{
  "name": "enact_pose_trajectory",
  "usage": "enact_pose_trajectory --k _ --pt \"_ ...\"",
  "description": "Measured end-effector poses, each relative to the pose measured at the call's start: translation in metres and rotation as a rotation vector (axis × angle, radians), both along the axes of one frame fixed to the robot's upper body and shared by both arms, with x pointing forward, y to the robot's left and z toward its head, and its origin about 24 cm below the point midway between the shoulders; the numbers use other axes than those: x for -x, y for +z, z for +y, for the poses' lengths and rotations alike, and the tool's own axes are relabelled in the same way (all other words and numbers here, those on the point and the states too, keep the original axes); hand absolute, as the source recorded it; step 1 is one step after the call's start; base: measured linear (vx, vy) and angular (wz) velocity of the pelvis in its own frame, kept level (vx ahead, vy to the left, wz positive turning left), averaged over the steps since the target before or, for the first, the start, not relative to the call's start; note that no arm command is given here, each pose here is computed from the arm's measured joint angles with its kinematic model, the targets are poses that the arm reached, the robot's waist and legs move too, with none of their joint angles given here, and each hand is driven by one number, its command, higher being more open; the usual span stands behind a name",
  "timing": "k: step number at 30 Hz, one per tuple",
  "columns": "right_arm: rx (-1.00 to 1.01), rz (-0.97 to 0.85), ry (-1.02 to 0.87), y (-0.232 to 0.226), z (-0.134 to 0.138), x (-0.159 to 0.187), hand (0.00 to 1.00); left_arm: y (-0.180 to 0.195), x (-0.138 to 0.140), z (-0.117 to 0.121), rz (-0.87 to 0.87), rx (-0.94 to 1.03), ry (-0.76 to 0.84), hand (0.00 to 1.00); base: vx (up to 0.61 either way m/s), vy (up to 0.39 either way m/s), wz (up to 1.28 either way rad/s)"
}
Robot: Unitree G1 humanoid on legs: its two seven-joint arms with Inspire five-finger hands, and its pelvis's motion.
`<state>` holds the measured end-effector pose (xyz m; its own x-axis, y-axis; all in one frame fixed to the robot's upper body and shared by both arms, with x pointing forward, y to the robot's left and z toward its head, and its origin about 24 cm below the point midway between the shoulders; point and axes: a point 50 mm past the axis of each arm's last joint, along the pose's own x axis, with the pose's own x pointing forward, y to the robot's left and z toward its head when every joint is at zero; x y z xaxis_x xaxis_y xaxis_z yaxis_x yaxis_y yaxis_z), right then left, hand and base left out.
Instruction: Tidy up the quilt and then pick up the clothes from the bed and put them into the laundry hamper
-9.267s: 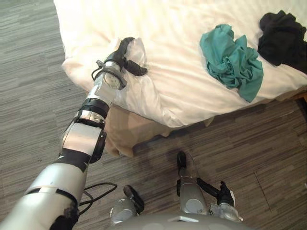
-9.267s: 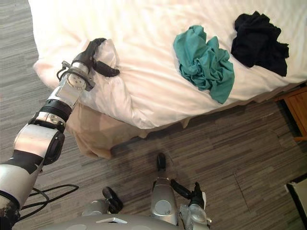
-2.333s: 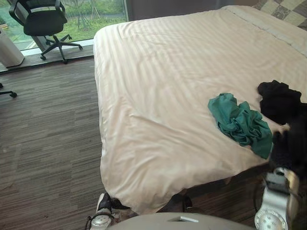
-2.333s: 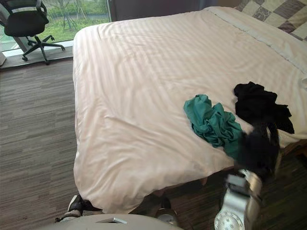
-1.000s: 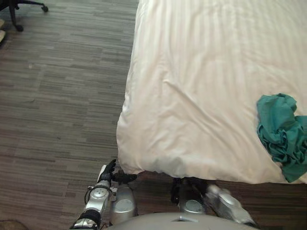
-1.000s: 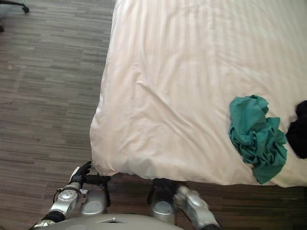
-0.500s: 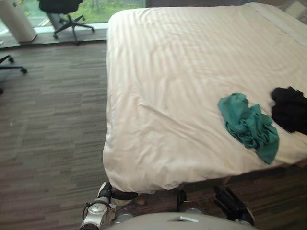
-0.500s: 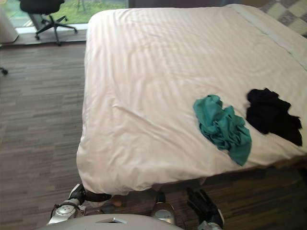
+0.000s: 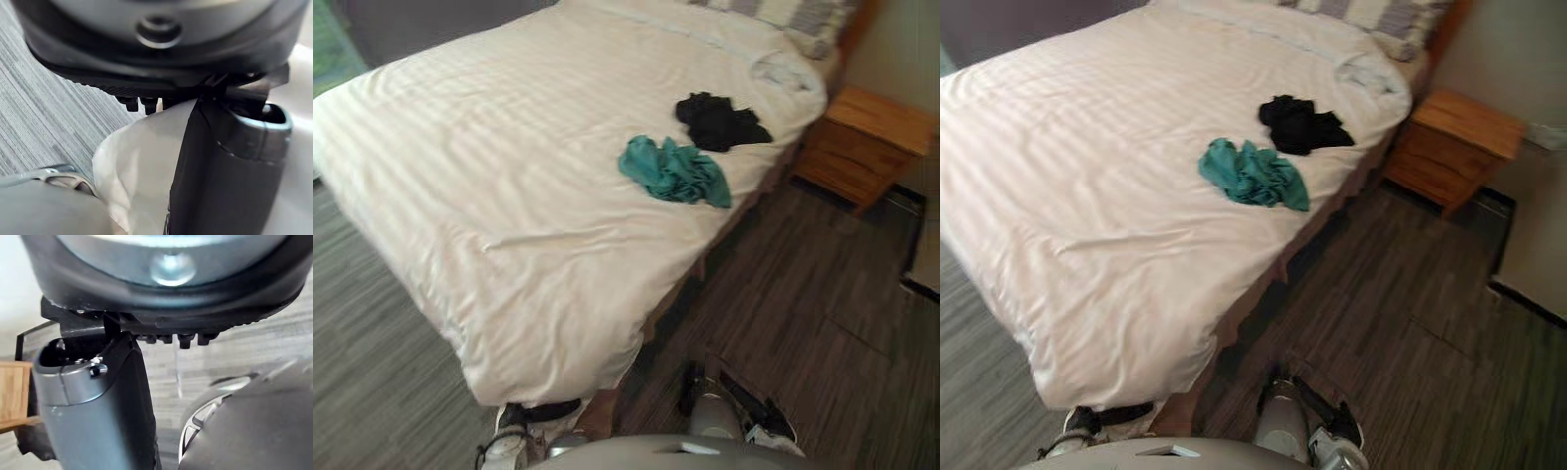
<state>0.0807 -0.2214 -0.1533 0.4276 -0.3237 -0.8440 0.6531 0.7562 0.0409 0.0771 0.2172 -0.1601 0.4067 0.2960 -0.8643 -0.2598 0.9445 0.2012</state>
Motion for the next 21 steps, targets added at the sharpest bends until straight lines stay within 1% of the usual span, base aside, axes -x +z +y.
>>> enact_pose_trajectory --k 3,4,5,6,7,8,10,11,12,13,15,19,21 --pt "0.054 -0.030 0.103 0.006 -0.004 -0.019 1.00 -0.006 0.014 -0.004 0.072 0.025 0.018 1.00 -0.15 0.023 -1.37" --pt "0.076 -0.012 0.120 0.006 -0.008 -0.020 1.00 -0.005 0.011 -0.007 0.062 0.028 -0.007 1.00 -0.13 -0.116 -0.39" --pt "0.080 0.063 0.150 0.000 -0.012 -0.009 1.00 -0.002 0.006 0.001 0.055 0.004 -0.079 1.00 -0.15 -0.145 -0.79" --pt "0.085 0.058 0.184 0.000 -0.010 -0.015 1.00 -0.004 0.007 -0.003 0.073 0.016 -0.069 1.00 -0.19 -0.145 -1.15" --pt "0.097 0.043 0.189 0.003 -0.014 -0.025 1.00 -0.006 0.011 -0.009 0.085 0.033 -0.063 1.00 -0.25 -0.101 -1.68" --pt "0.096 0.041 0.179 0.004 -0.015 -0.030 1.00 -0.006 0.009 -0.013 0.075 0.035 -0.063 1.00 -0.12 -0.040 -1.01" --pt "0.068 0.088 0.169 -0.003 -0.008 -0.014 1.00 -0.002 0.007 0.002 0.068 -0.007 -0.078 1.00 -0.04 -0.070 -0.62" --pt "0.051 0.090 0.179 -0.004 -0.001 -0.016 1.00 -0.001 0.007 0.009 0.069 -0.023 -0.071 1.00 -0.10 -0.168 -0.98" --pt "0.045 0.087 0.192 -0.005 0.003 -0.017 1.00 -0.002 0.008 0.011 0.079 -0.024 -0.036 1.00 -0.12 -0.221 -1.18" --pt "0.047 0.091 0.194 -0.005 0.002 -0.015 1.00 -0.004 0.011 0.006 0.093 -0.009 -0.016 1.00 -0.12 -0.181 -0.90" --pt "0.053 0.101 0.189 -0.005 0.001 -0.011 1.00 -0.005 0.018 0.007 0.095 0.010 0.049 1.00 -0.17 -0.137 -0.42" --pt "0.086 0.126 0.256 -0.005 -0.003 -0.009 1.00 -0.002 0.012 0.010 0.032 0.002 0.059 1.00 -0.22 -0.104 -0.06" --pt "0.094 0.139 0.262 -0.006 -0.006 -0.007 1.00 -0.002 0.011 0.004 0.011 0.022 0.080 1.00 -0.19 -0.037 -0.33"
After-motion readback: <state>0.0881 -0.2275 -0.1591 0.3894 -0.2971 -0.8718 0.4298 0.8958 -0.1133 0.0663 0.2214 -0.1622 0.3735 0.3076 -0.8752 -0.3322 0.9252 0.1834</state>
